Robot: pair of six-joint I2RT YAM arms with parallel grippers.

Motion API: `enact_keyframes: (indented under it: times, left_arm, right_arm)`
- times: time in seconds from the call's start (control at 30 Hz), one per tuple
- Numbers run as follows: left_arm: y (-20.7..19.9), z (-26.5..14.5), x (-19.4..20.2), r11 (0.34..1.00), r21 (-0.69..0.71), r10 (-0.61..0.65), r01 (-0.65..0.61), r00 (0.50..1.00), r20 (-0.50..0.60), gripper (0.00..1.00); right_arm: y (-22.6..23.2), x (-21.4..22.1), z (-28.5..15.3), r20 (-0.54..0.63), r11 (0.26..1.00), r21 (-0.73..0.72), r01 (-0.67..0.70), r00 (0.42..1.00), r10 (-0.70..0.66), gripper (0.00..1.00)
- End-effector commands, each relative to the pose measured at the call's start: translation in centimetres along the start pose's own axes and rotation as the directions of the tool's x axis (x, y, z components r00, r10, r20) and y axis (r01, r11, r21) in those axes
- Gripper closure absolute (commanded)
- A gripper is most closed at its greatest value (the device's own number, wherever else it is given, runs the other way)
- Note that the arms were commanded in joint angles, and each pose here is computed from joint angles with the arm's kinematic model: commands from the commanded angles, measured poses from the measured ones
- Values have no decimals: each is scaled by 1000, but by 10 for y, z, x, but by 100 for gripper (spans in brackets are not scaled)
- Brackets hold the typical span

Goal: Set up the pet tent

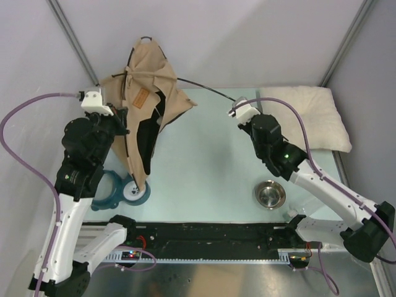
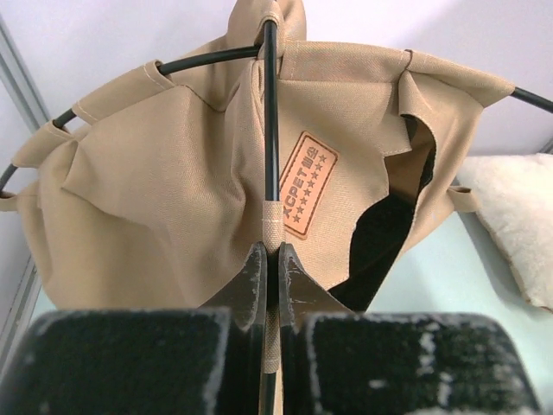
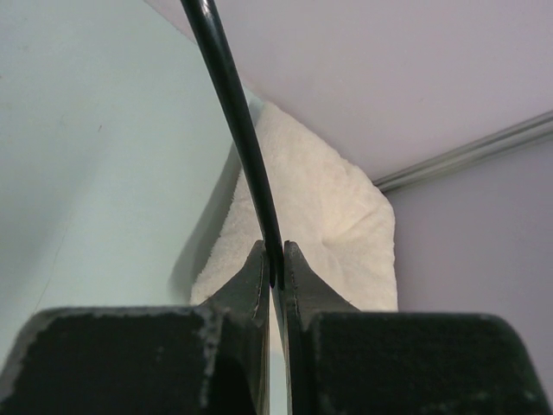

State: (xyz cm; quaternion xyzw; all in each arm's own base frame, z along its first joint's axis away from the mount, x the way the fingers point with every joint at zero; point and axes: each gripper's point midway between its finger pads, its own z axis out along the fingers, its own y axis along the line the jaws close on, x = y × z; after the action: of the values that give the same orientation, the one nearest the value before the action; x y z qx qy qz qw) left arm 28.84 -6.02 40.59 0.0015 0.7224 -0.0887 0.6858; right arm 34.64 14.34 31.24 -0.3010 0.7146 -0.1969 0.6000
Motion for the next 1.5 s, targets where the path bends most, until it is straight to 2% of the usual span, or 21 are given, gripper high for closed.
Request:
enact_keyframes:
  times: [0.0,0.3,0.47,0.67,0.8,0.93,1.07,1.3,1.47]
  left_arm:
    - [-20,-4,-18,992,118,29,-35,998,46,100]
    - [-51,-26,-24,939,314,112,-137,989,98,100]
    - [-56,-35,-29,920,345,146,-183,980,133,100]
    - [-62,-8,-29,915,361,158,-180,983,90,100]
    - [-63,20,-30,914,350,187,-204,979,82,100]
    - [-62,46,-27,897,343,262,-279,960,96,100]
    - [-66,63,-13,833,379,383,-404,914,131,100]
    - [-61,78,0,750,373,515,-546,836,187,100]
    - [-62,76,14,631,396,617,-667,741,266,100]
  right_arm:
    - [-17,-13,-31,37,991,55,-121,992,119,100]
    - [-25,-4,-91,25,983,76,-165,986,163,100]
    - [-25,15,-114,-17,979,94,-183,982,185,100]
    - [-12,42,-128,-83,953,75,-293,951,299,100]
    - [10,56,-132,-145,930,10,-367,920,365,100]
    - [37,63,-134,-171,916,-95,-389,913,370,90]
    - [51,67,-135,-155,897,-169,-408,910,385,78]
    - [58,53,-136,-119,843,-267,-467,884,452,47]
    - [58,38,-138,-87,812,-317,-490,868,490,29]
